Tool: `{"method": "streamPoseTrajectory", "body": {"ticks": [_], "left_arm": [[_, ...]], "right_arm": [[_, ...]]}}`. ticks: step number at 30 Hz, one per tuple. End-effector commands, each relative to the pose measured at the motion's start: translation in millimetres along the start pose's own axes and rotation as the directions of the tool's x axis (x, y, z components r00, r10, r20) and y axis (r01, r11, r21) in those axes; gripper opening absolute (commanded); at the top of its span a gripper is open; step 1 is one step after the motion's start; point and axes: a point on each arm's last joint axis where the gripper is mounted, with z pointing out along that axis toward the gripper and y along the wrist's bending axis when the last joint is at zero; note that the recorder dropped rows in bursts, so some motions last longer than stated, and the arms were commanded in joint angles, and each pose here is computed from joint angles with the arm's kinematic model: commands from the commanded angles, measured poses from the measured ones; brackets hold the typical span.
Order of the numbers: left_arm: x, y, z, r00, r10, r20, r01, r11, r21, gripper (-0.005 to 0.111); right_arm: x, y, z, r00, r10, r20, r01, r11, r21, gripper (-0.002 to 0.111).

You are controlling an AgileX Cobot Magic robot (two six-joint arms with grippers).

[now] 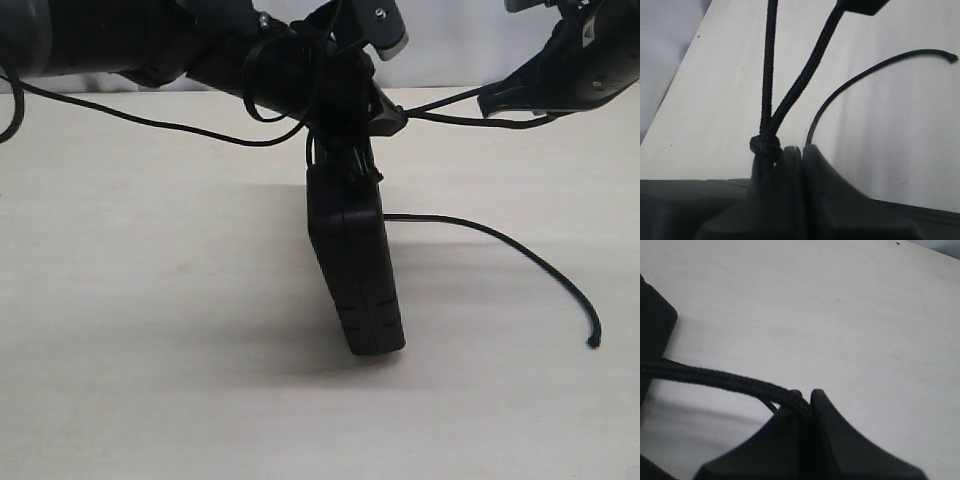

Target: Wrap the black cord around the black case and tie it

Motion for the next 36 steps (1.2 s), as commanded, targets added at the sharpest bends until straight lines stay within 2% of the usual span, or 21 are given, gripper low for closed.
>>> {"method": "streamPoseTrajectory", "body": {"ticks": [1,4,7,11,16,22,28,36], "left_arm": [[4,-1.2,1,0.999,0.021,-0.034,-0.021,1.0,0.011,0.0],[2,1.3,-4,1.0,0.01,-0.029,-0.01,1.0,-0.001,0.0],[3,9.2,-16,0.999,-0.018,-0.04,0.017,1.0,-0.025,0.0],[8,19.0,-34,0.997,-0.033,-0.066,0.032,0.999,-0.012,0.0],[10,29.8,-54,0.997,-0.051,-0.062,0.05,0.998,-0.025,0.0],[11,32.7,-61,0.996,-0.07,-0.061,0.068,0.997,-0.027,0.0],[11,32.8,-61,0.996,-0.067,-0.063,0.065,0.998,-0.027,0.0],[16,32.2,-61,0.993,-0.042,-0.113,0.04,0.999,-0.022,0.0]], "right_arm": [[0,1,0,1.0,0.018,0.01,-0.017,1.0,-0.015,0.004],[-2,5,0,0.998,0.061,0.025,-0.059,0.996,-0.065,0.004],[-3,9,-1,0.999,0.032,0.033,-0.028,0.994,-0.105,0.004],[-5,13,-1,0.996,0.077,0.053,-0.068,0.986,-0.149,0.004],[-7,21,-3,0.995,0.076,0.068,-0.058,0.97,-0.237,0.004],[-8,29,-5,0.993,0.093,0.071,-0.065,0.944,-0.325,0.004],[-12,39,-10,0.988,0.117,0.096,-0.063,0.892,-0.447,0.004],[-8,90,3,0.995,-0.012,0.102,0.063,0.855,-0.514,0.004]]}}
